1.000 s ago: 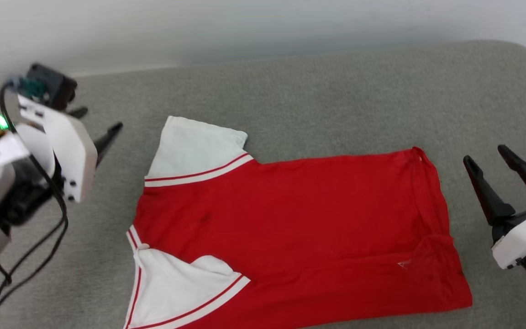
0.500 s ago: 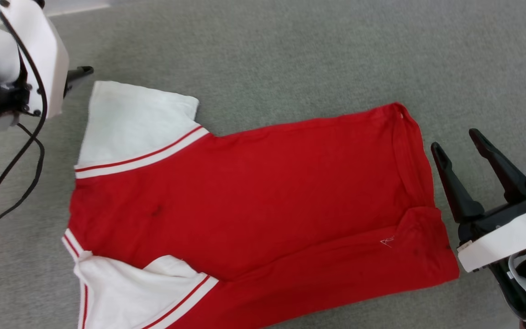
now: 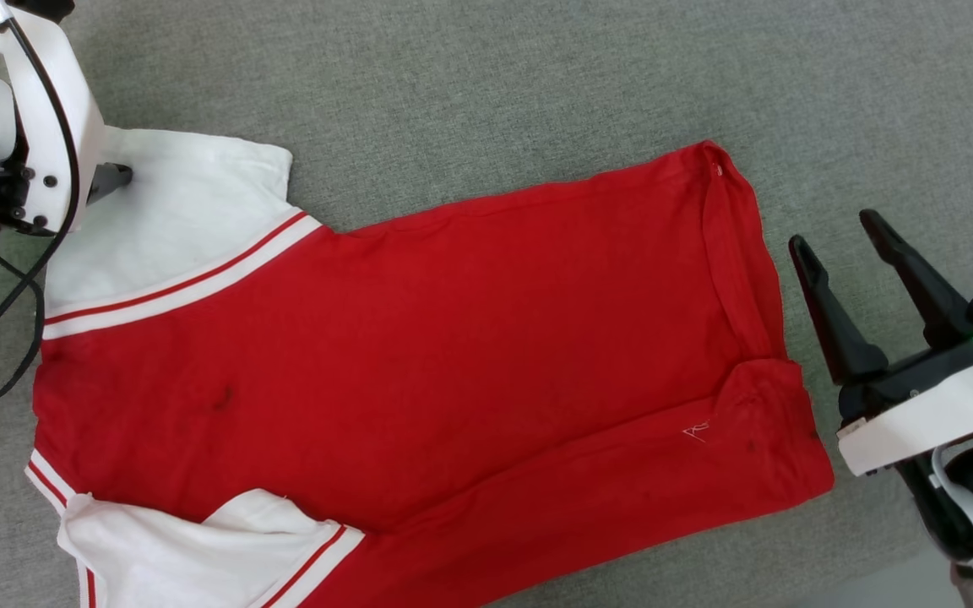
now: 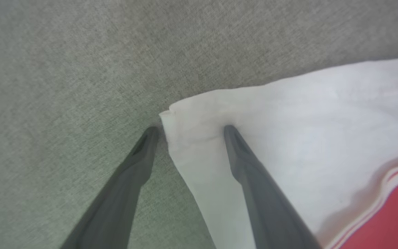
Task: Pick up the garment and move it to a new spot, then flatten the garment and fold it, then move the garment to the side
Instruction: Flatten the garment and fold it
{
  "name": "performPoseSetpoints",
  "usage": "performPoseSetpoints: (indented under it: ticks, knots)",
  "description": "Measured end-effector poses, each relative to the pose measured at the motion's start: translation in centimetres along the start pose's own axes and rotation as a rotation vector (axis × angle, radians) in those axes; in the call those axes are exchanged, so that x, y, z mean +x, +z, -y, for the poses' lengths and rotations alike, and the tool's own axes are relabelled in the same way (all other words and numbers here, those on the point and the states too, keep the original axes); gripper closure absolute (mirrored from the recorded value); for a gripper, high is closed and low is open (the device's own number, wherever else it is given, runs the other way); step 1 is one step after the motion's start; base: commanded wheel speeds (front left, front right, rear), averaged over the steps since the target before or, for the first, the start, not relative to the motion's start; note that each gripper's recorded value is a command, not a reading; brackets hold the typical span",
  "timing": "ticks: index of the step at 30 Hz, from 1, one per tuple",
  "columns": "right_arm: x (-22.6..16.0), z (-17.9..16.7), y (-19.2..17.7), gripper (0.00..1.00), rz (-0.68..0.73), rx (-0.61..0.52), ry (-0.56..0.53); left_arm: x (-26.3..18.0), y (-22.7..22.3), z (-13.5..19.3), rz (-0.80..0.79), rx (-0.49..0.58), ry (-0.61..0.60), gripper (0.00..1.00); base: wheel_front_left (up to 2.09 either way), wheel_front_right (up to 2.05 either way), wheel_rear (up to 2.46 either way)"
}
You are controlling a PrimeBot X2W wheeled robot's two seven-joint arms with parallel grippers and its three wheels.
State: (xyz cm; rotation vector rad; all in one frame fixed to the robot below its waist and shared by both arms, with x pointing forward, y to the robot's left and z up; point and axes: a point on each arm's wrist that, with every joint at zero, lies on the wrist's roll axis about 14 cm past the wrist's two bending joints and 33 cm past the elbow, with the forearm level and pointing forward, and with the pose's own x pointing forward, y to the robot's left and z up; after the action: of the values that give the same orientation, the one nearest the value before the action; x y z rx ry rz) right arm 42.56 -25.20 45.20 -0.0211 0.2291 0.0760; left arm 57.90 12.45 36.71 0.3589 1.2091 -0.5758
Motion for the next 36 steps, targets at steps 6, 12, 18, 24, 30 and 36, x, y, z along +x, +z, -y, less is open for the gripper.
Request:
performPoseSetpoints:
  ticks: [6, 12, 18, 24, 30, 36]
  knots:
    - [1.0, 0.6, 2.3, 0.00, 0.048, -0.060, 0.021, -0.6, 0.0, 0.8, 0.020, 0.066, 0.000, 1.00, 0.00, 0.00, 0.00]
    - [2.5, 0.9, 6.5, 0.00, 0.040, -0.230, 0.084, -2.6, 0.2, 1.0, 0.088, 0.083, 0.022, 1.00, 0.00, 0.00, 0.00]
    - [4.0, 0.0, 6.2, 0.00, -0.214, -0.322, 0.176, -5.2, 0.4, 1.8, 0.169, 0.112, 0.034, 1.00, 0.00, 0.00, 0.00]
    - [4.2, -0.7, 2.5, 0.00, -0.570, -0.368, 0.255, -6.9, 0.0, 3.0, 0.225, 0.154, 0.023, 1.00, 0.00, 0.00, 0.00]
    - [5.3, -1.8, 0.0, 0.00, -0.779, -0.380, 0.304, -7.2, -0.3, 3.4, 0.253, 0.185, 0.015, 1.00, 0.00, 0.00, 0.00]
    - [7.6, -2.4, -2.0, 0.00, -0.842, -0.389, 0.312, -6.8, -0.2, 3.2, 0.265, 0.204, 0.010, 1.00, 0.00, 0.00, 0.00]
